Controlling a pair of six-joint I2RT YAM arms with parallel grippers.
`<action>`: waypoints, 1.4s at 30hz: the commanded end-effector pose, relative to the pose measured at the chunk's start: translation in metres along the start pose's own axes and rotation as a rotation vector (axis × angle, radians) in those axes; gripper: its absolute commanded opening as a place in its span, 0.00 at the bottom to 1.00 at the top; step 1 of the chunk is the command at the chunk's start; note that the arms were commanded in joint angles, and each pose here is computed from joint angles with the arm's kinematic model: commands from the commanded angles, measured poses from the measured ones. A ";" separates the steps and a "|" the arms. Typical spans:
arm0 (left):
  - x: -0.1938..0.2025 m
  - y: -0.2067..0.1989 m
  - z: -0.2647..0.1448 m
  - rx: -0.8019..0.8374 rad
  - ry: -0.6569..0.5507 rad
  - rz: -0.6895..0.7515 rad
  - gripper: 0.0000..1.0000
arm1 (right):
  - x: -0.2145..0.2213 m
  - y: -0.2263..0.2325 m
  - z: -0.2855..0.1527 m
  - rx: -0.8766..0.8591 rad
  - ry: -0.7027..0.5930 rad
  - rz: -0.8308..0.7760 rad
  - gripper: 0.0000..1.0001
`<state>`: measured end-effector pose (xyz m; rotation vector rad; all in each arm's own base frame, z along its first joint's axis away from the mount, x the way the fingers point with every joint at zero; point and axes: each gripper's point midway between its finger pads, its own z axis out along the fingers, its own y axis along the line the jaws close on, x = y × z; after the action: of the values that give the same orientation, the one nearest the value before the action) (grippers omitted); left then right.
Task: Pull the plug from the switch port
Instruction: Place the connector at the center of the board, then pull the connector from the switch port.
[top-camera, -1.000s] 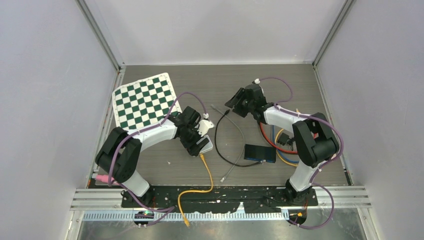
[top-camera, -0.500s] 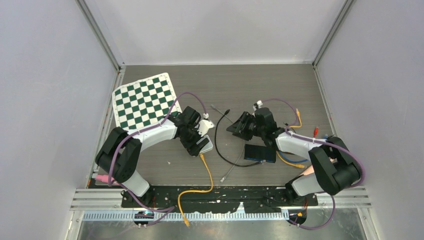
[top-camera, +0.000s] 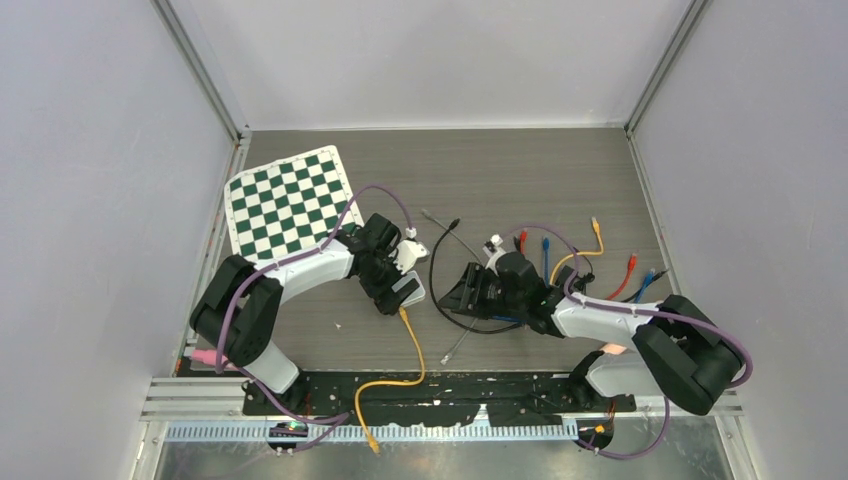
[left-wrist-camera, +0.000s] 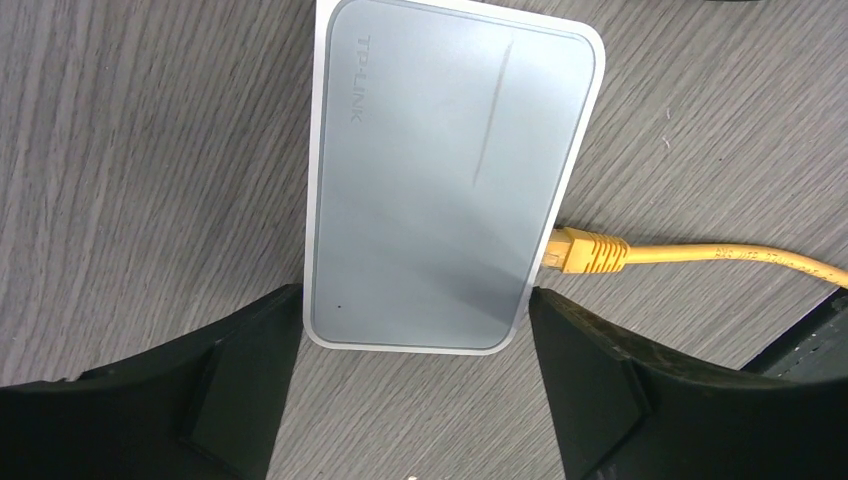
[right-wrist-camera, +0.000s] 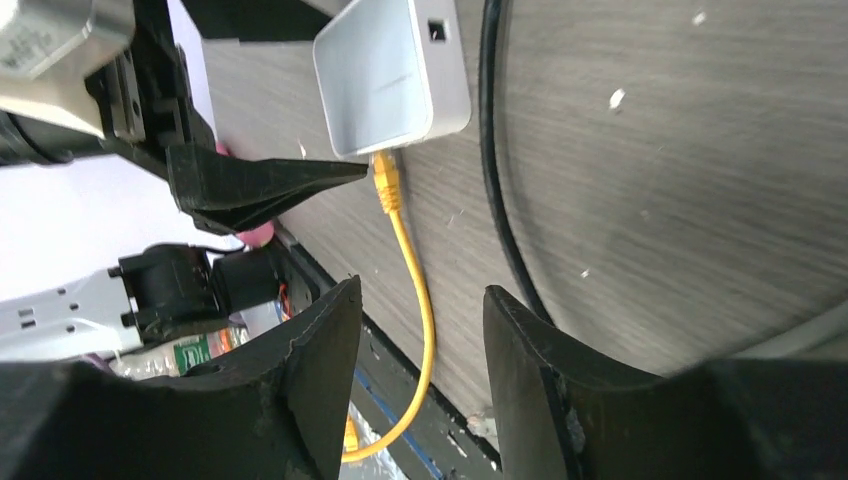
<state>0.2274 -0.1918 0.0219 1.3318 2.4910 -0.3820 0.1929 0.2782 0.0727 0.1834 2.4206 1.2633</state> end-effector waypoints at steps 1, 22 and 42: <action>-0.008 -0.002 -0.008 0.010 -0.028 -0.010 0.90 | 0.003 0.029 0.003 -0.098 0.000 -0.039 0.55; -0.003 -0.004 -0.007 0.017 -0.018 0.010 0.82 | 0.029 0.049 0.038 -0.147 0.134 -0.041 0.55; -0.005 -0.012 -0.006 0.068 -0.028 0.026 0.63 | 0.033 0.020 0.086 -0.011 0.140 0.036 0.44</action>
<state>0.2165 -0.1922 0.0218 1.3640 2.5090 -0.4350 0.1836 0.3529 0.0330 0.1191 2.5779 1.3608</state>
